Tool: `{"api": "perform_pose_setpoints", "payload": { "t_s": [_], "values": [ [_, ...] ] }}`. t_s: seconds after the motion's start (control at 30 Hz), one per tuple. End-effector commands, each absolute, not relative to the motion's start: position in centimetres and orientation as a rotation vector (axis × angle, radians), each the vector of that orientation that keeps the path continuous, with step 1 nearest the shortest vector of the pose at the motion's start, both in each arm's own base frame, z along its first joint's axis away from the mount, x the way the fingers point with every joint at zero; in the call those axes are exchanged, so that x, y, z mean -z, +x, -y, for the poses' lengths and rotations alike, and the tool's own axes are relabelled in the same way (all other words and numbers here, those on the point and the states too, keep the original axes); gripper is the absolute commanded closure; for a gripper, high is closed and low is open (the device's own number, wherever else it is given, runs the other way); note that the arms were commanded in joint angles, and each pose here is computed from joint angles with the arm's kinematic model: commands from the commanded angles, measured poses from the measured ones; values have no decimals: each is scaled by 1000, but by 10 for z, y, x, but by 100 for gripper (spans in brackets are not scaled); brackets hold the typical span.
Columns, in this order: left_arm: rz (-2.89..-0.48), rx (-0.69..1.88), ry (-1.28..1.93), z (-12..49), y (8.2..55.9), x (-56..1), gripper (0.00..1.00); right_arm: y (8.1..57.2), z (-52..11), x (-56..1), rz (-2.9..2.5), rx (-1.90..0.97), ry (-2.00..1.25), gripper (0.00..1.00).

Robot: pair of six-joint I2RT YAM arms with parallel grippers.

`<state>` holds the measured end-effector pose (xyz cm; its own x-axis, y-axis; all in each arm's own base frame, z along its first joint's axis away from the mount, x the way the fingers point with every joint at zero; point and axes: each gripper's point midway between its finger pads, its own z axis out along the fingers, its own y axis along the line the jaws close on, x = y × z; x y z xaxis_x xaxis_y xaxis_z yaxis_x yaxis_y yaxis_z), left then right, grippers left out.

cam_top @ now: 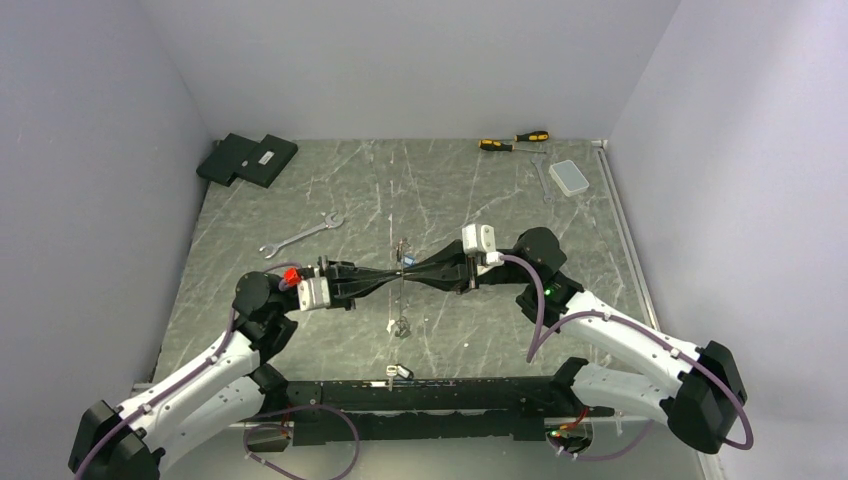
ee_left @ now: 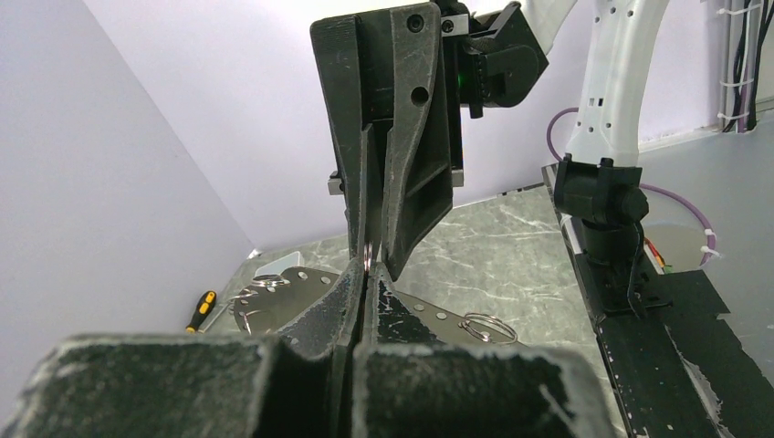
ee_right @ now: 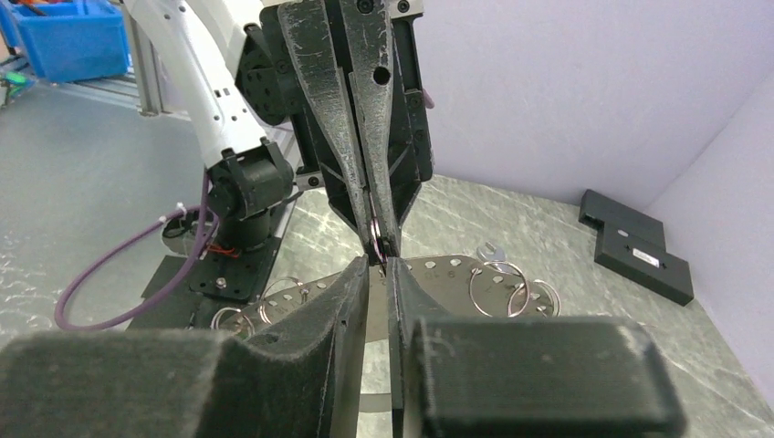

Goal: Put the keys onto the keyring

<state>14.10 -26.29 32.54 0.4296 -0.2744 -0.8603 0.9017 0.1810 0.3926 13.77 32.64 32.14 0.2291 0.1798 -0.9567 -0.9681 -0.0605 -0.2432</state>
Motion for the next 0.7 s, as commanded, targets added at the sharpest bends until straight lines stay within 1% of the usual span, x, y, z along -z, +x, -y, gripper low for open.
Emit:
{"api": "perform_pose_setpoints", "payload": {
  "t_s": [0.0, 0.1, 0.27, 0.5, 0.53, 0.57, 0.6, 0.67],
  "values": [
    [-641, 931, 1043, 260, 136, -346, 100, 133, -326, -348, -769, -1160, -1236, 84],
    [-639, 933, 1046, 261, 136, -348, 100, 135, -325, -348, -777, -1146, -1240, 84],
    [-631, 932, 1048, 261, 136, -353, 100, 130, -326, -357, -744, -1173, -1241, 89],
    [-627, 982, 1012, 262, 134, -355, 100, 126, -325, -359, -725, -1185, -1239, 89],
    [-630, 986, 1007, 262, 134, -354, 100, 126, -324, -360, -724, -1184, -1235, 86],
    [-631, 987, 1004, 261, 134, -353, 100, 126, -325, -360, -729, -1187, -1235, 78],
    [-632, 988, 1002, 261, 134, -353, 100, 126, -325, -360, -736, -1189, -1239, 75],
    [-630, 990, 997, 261, 134, -353, 100, 126, -326, -360, -741, -1193, -1244, 75]
  ]
}}
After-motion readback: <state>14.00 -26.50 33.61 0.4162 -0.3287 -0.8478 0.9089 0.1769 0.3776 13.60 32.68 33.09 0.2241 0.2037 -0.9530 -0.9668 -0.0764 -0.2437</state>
